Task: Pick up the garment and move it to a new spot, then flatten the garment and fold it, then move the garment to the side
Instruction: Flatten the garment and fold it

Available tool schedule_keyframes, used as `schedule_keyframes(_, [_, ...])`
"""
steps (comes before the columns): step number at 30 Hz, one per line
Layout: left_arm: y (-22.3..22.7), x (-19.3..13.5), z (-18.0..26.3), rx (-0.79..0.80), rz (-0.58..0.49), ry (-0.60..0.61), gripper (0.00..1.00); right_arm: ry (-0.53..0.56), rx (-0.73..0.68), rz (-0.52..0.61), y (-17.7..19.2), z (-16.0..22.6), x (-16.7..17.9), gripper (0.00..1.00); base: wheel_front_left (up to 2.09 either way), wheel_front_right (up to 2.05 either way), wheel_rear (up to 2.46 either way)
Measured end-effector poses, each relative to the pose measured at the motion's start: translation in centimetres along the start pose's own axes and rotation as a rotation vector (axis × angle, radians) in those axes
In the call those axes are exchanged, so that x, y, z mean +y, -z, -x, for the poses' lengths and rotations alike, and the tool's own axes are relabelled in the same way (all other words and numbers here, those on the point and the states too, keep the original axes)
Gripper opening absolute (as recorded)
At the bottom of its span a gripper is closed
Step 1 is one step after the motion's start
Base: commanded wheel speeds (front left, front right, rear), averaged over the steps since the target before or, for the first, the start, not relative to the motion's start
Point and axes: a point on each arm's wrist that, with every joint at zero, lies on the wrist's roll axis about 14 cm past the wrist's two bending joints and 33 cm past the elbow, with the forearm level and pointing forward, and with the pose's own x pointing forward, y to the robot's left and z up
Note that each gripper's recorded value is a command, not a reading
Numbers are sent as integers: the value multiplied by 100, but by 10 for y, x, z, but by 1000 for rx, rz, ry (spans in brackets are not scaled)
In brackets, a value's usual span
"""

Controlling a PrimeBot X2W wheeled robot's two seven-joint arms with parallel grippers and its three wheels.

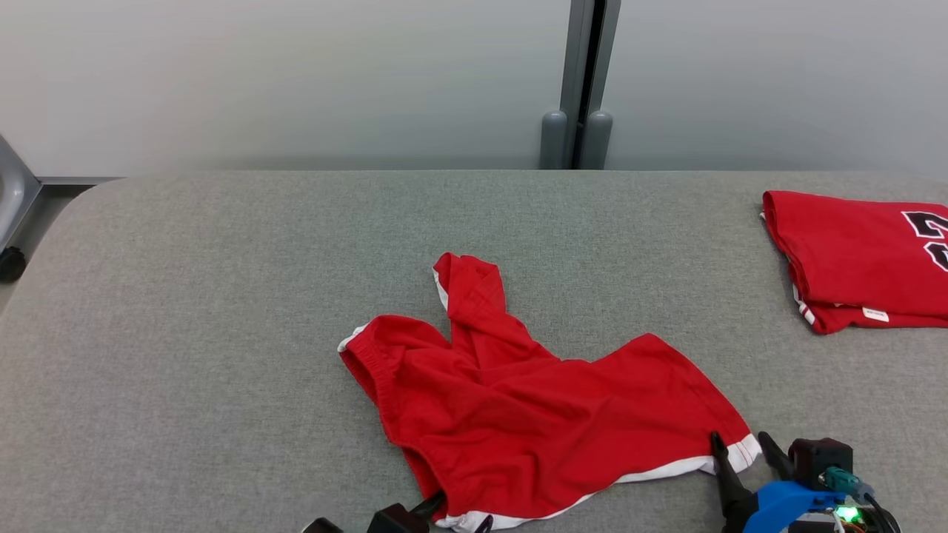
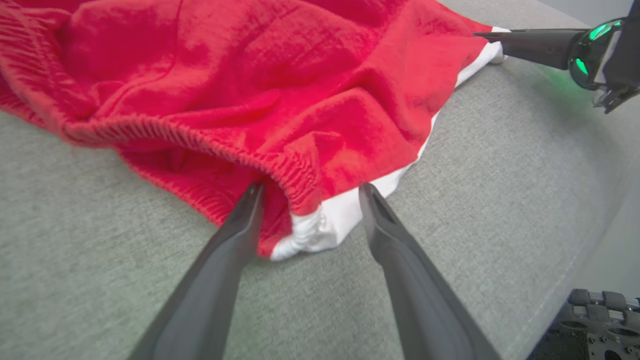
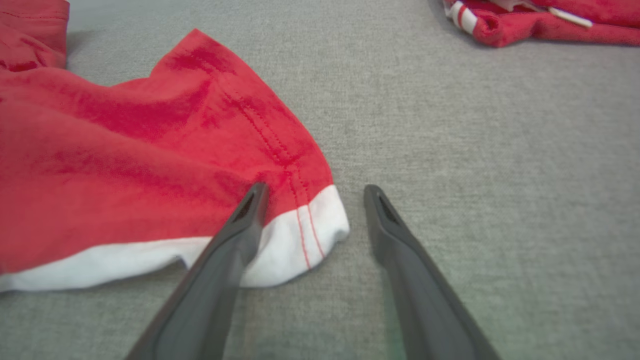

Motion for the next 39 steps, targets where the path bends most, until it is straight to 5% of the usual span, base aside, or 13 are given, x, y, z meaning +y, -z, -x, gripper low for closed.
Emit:
schedule_keyframes(2, [0,2,-2,3,10,-7,100,-9,12,-12,2,-2,4,100,0,0,0])
schedule_keyframes(3, [0,2,-2,3,10,-7,100,-9,12,-12,2,-2,4,47,0,0,0])
schedule_keyframes(4, [0,3,-3,0,14,-10,76,-12,10,-20,1,-3,5,0,0,0,0])
schedule_keyframes(6, [-1,4,-4,-2,27,-15,13,-23,-1,-39,-2,-5,11,0,0,0,0])
schedule_keyframes(7, [-2,4,-4,-7,35,-19,0,-31,-8,-43,-4,-5,14,0,0,0,0])
schedule_keyframes(26, [-94,18,-7,-295,-15,-42,0,-149,-224,-119,-58,20,43,0,0,0,0])
schedule_keyframes(39, [-231,103,-51,-518,-220,-69,0,-264,-442,-116,-193,-56,65,0,0,0,0])
